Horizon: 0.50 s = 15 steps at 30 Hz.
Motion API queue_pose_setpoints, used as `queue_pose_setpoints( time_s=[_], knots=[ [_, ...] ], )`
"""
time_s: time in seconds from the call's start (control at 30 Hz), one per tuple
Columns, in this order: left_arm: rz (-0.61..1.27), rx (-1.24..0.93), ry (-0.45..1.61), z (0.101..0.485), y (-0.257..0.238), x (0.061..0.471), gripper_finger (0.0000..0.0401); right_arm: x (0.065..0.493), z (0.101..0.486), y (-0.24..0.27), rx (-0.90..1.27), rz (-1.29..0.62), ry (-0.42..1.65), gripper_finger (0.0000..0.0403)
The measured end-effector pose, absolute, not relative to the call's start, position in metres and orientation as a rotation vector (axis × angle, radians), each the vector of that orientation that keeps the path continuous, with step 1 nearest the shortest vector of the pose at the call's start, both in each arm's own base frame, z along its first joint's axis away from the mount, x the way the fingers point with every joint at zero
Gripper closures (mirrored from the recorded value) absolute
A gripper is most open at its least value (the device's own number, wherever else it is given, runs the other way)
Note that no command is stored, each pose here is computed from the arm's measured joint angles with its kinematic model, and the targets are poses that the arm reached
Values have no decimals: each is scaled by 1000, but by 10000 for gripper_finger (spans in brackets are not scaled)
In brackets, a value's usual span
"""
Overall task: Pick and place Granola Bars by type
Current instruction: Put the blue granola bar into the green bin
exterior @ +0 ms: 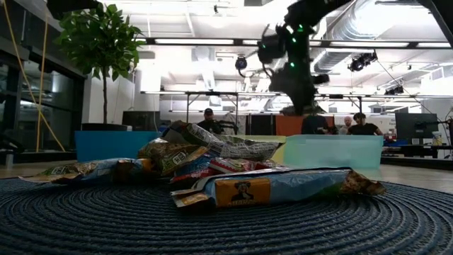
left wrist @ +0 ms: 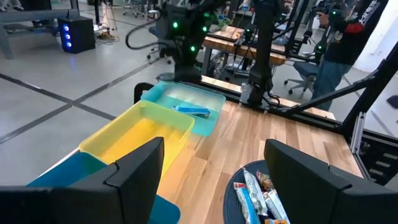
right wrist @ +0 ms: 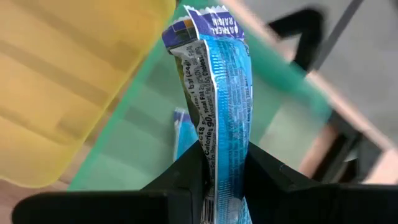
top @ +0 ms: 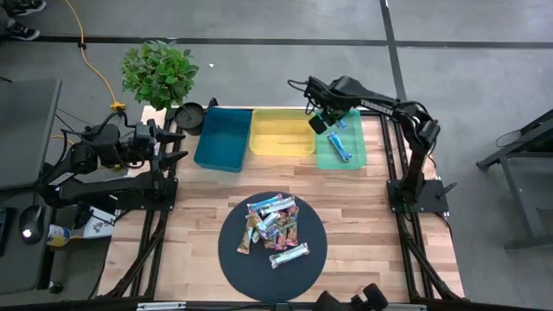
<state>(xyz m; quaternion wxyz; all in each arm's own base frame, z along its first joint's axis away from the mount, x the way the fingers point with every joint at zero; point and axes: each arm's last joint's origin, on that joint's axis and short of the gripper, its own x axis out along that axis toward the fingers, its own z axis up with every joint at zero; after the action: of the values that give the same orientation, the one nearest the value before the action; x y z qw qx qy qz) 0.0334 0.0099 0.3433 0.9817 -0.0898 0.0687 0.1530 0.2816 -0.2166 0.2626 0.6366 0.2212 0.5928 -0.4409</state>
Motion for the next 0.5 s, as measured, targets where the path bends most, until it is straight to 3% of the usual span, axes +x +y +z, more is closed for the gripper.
queue_pose_setpoints(
  time_s=[0.23, 0.5],
  knots=[
    [308, -191, 136, 343, 10, 33, 128, 249, 222, -207, 664, -1023, 1302, 325],
    [325, -198, 134, 343, 10, 33, 128, 214, 202, -188, 747, -1025, 1298, 325]
  ],
)
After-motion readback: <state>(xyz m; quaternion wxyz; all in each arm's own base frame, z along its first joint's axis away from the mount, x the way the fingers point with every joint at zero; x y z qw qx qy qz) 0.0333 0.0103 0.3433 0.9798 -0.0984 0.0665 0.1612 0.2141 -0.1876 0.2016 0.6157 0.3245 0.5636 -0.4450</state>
